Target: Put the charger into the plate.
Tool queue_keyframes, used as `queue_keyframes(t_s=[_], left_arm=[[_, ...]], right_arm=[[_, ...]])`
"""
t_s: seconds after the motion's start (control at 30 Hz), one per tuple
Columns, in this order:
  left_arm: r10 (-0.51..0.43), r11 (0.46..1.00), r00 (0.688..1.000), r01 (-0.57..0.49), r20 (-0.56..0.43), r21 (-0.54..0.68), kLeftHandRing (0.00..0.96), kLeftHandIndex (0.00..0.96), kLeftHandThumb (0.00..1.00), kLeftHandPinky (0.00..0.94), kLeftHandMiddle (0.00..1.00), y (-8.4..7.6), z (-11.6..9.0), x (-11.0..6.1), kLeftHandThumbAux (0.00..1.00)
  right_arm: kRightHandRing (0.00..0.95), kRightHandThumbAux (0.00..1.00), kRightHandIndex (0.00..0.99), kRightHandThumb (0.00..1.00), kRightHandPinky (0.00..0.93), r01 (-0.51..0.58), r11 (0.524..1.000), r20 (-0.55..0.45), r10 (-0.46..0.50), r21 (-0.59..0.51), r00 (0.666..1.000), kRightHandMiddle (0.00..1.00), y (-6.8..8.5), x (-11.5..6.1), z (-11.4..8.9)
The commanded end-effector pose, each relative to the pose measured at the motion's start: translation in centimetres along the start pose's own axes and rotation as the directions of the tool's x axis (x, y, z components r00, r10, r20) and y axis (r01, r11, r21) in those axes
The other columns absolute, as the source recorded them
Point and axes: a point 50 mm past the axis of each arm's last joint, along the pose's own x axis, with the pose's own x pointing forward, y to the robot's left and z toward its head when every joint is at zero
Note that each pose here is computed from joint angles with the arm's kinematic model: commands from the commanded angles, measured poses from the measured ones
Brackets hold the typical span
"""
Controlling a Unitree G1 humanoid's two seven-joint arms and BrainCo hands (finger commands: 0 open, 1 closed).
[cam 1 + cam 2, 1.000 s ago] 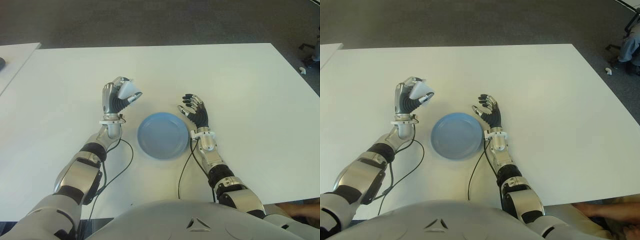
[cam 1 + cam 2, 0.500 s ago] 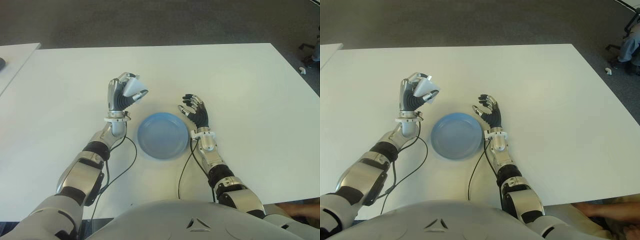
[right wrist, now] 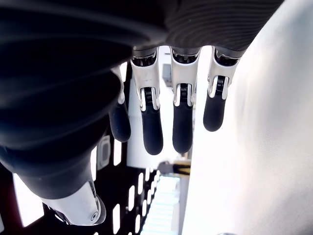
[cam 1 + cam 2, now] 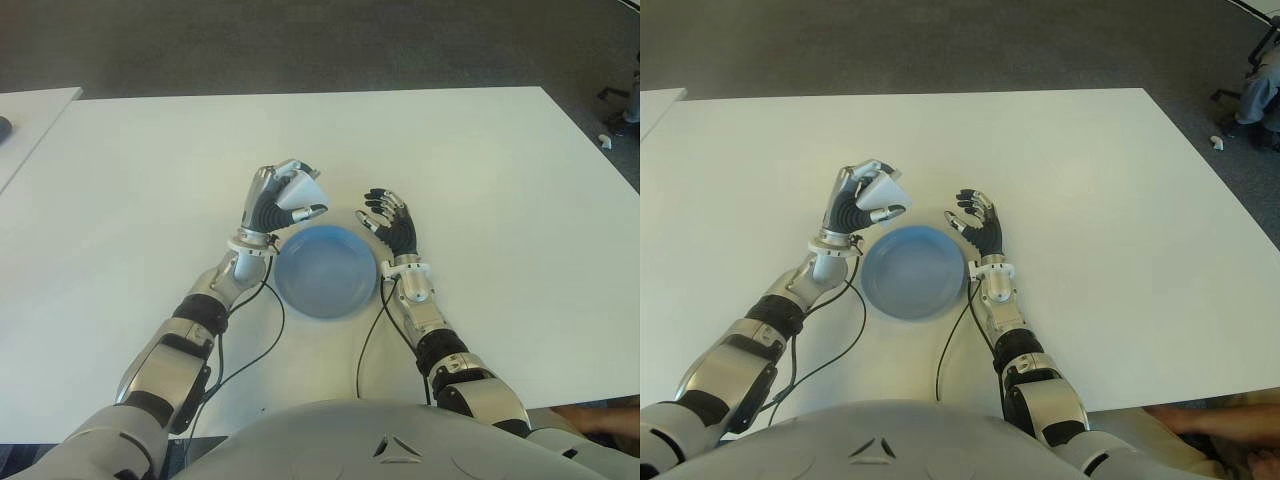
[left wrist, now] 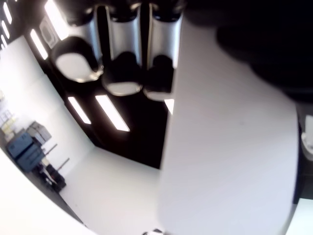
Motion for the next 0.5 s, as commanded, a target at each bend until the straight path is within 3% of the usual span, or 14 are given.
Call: queue_keyframes(t_s=[0.03, 0.33, 0.47, 0.5], left_arm=[[-0.119, 0.991, 0.993, 0.120, 0.015, -0.062, 0.878, 0.819, 0.646, 0.910, 0.876, -1.1, 0.4, -1.0, 0.470], [-0.253, 0.955, 0.967, 0.254, 0.031, -0.155, 0.882, 0.847, 0.553, 0.907, 0.893, -2.2, 1.0, -2.2, 0.502], [-0.316, 0.939, 0.946, 0.323, 0.072, -0.121, 0.884, 0.851, 0.497, 0.898, 0.899, -2.3, 1.3, -2.1, 0.500], [-0.324, 0.937, 0.943, 0.331, 0.080, -0.109, 0.823, 0.730, 0.462, 0.819, 0.850, -2.3, 1.4, -2.1, 0.479]], right_arm=[[0.308, 0.781, 0.276, 0.000, 0.261, 0.010, 1.000, -0.284, -0.015, -0.018, 0.959, 0.341, -0.5, -4.8, -5.3], [0.300, 0.776, 0.279, 0.000, 0.240, 0.015, 1.000, -0.279, -0.021, -0.023, 0.960, 0.338, -0.3, -4.7, -5.3], [0.296, 0.778, 0.278, 0.000, 0.225, 0.017, 1.000, -0.281, -0.022, -0.020, 0.959, 0.336, -0.2, -4.7, -5.3], [0.294, 0.777, 0.277, 0.000, 0.227, 0.017, 1.000, -0.281, -0.022, -0.020, 0.959, 0.336, -0.2, -4.7, -5.3]])
